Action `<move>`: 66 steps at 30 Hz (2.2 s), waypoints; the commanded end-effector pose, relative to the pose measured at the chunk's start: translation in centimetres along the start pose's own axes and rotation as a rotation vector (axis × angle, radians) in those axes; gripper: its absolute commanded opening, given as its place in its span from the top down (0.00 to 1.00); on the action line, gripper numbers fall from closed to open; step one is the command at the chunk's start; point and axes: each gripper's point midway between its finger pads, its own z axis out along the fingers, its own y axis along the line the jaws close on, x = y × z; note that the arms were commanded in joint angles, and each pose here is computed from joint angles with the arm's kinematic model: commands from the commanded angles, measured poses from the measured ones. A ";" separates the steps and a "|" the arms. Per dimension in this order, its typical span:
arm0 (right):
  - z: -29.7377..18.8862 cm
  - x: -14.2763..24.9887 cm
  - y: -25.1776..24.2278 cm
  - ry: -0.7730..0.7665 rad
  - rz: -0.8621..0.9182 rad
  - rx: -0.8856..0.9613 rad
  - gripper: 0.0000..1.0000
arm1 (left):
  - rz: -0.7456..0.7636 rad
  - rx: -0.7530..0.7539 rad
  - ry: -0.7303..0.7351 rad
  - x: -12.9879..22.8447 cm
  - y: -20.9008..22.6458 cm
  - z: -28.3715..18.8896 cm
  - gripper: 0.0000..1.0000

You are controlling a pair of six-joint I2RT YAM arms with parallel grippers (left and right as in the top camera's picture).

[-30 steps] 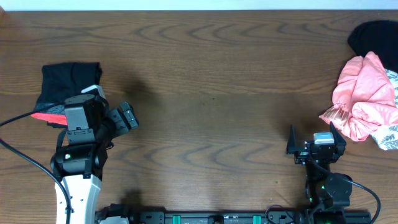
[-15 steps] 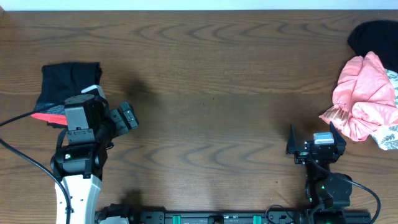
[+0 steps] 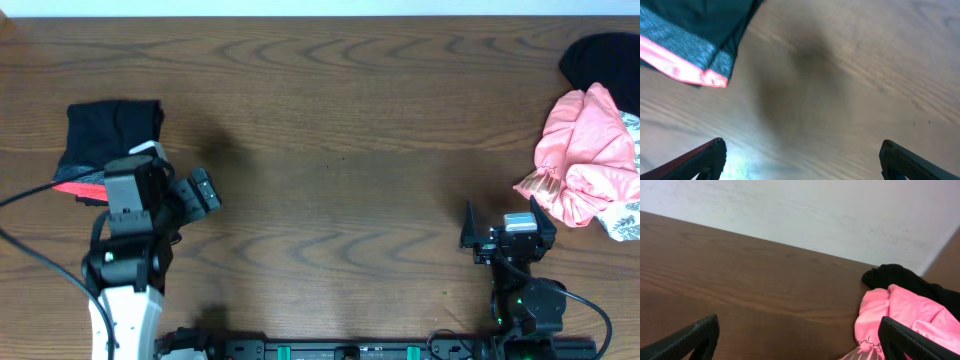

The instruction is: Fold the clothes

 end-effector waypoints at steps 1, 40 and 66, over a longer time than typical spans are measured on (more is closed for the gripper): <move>0.0 0.0 -0.1 -0.002 -0.013 0.002 0.01 | 0.079 -0.017 -0.093 0.0 0.8 -0.6 0.02; 0.0 0.0 -0.1 -0.002 -0.012 0.002 0.01 | 0.315 0.149 -0.918 0.5 -0.1 -3.9 0.02; 0.0 0.0 -0.1 -0.002 -0.013 0.002 0.01 | 0.223 0.162 -0.668 4.4 0.8 0.4 0.02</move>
